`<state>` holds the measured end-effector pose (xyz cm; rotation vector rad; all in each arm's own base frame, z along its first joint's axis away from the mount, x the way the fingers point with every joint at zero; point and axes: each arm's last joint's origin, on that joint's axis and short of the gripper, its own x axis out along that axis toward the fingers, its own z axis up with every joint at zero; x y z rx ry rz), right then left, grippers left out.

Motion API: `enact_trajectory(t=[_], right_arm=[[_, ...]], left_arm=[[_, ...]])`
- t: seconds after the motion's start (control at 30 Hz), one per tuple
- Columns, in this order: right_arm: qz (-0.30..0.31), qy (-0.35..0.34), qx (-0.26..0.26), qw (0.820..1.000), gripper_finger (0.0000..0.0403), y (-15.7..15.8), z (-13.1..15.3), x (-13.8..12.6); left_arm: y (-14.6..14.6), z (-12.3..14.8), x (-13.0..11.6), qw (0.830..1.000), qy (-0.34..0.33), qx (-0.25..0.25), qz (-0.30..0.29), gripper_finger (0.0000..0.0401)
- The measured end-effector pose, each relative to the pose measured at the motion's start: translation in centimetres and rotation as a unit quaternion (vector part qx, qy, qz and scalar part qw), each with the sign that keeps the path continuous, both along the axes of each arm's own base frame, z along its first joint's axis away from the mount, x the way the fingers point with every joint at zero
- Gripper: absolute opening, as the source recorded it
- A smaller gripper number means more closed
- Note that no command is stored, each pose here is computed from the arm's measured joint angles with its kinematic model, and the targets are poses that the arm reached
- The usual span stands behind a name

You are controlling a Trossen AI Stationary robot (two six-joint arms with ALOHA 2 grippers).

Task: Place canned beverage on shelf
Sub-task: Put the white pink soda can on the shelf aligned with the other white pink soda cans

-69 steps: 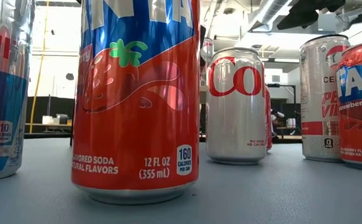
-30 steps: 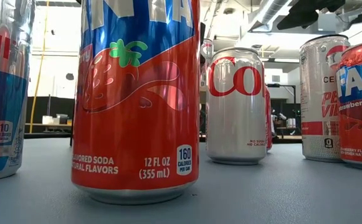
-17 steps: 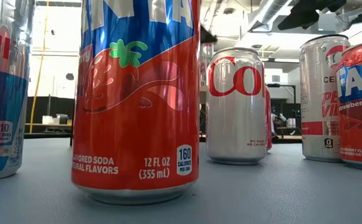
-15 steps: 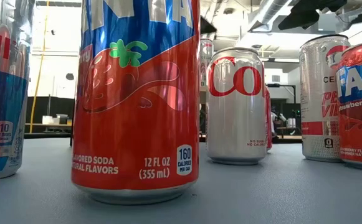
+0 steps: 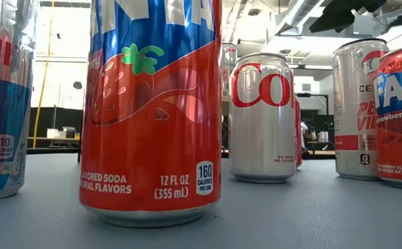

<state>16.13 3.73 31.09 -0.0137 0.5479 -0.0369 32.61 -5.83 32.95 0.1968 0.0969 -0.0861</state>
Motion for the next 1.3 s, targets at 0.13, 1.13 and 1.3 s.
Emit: enact_trajectory(t=[0.13, 1.13, 1.3], right_arm=[[-0.002, -0.001, 0.003, 1.0, 0.024, 0.0, 0.0, 0.0], [-0.024, -0.081, -0.026, 0.996, 0.024, -1.0, 8.6, -4.0], [-0.024, -0.079, -0.027, 0.996, 0.024, -1.0, 8.6, -4.0]], left_arm=[[-0.3, -1.6, 1.5, 1.0, 0.004, 0.007, 0.001, 0.0205], [-0.3, -7.6, 15.5, 0.997, 0.074, -0.004, -0.023, 0.0314], [-0.6, -7.1, 15.5, 0.998, 0.061, -0.015, -0.009, 0.0325]])
